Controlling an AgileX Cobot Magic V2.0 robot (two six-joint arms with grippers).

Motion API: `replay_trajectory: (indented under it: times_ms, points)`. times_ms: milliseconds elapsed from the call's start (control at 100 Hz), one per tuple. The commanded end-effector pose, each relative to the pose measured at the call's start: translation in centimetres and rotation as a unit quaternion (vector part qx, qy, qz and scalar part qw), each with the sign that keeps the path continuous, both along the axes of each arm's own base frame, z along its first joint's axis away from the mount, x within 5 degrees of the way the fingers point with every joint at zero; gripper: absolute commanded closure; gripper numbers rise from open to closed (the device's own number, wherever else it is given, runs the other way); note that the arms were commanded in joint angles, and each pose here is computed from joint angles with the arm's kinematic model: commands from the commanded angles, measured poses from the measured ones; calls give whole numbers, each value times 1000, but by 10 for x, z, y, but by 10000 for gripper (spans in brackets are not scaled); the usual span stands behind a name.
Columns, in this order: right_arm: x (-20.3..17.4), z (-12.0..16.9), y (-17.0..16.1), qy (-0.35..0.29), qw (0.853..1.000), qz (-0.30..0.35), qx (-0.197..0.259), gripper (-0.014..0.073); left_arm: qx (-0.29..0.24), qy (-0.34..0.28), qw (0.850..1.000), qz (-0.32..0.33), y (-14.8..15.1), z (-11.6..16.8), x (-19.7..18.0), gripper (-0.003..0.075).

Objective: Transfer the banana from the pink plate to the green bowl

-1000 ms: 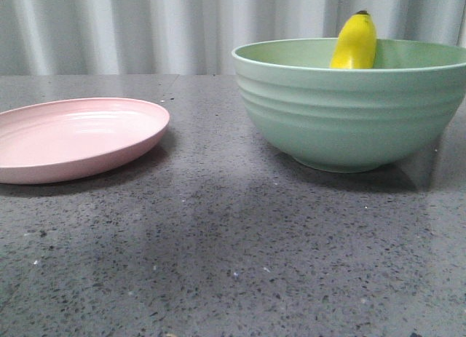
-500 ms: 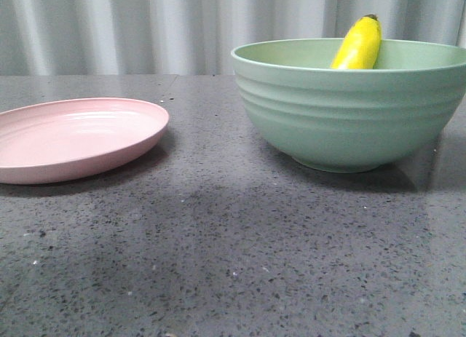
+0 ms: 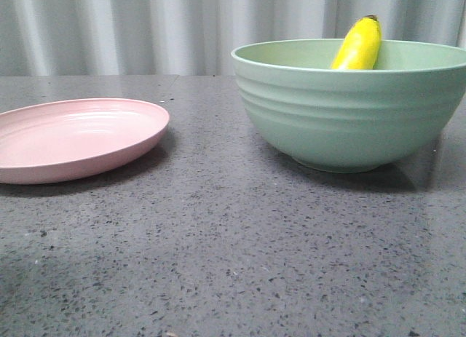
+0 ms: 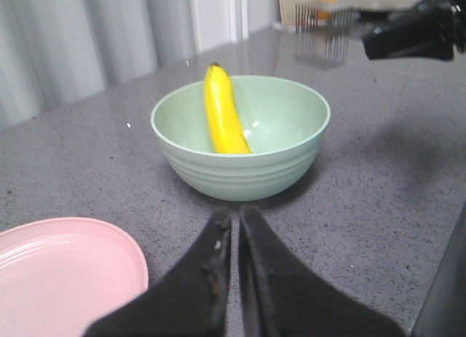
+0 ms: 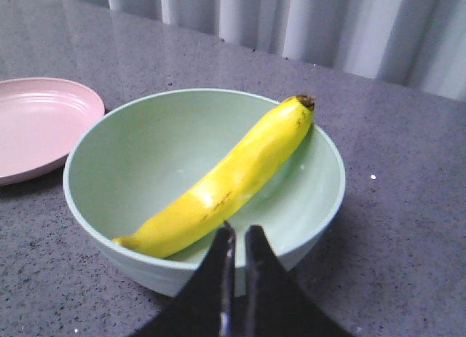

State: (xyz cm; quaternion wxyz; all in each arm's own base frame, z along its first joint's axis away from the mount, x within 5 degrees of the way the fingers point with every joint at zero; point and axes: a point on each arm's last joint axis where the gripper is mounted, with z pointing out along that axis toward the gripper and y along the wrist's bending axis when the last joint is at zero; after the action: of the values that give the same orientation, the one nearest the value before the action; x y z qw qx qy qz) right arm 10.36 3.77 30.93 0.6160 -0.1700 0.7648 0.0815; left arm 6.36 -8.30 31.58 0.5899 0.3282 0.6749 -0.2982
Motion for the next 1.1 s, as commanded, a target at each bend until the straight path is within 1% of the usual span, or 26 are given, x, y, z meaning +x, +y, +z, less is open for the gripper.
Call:
replay_trajectory:
  times_ms: [0, 100, 150, 280, 410, 930, 1000, 1090]
  points:
    - [-14, 3, -6, -93, 995, -4, 31, 659, -79, -48, 996, 10, 11, 1, -7, 741]
    - [-30, -12, -12, -125, 991, -4, 42, 659, -102, -66, 993, 13, 22, -18, -14, 741]
    - [-37, -18, -14, -142, 989, -4, 48, 659, -105, -68, 992, 14, 25, -27, -17, 741]
    - [-51, -31, -19, -173, 983, -5, 59, 659, -118, -78, 990, 15, 31, -37, -21, 741]
    - [-57, -38, -21, -175, 983, -4, 60, 659, -114, -75, 990, 15, 31, -40, -21, 741]
    - [-58, -38, -21, -176, 983, -4, 60, 659, -111, -73, 991, 15, 30, -43, -21, 741]
    - [-58, -38, -21, -176, 983, -4, 60, 659, -125, -85, 988, 26, 32, -42, -20, 741]
    - [-58, -38, -21, -176, 983, -4, 60, 659, -146, -109, 981, 62, 35, -49, -15, 741]
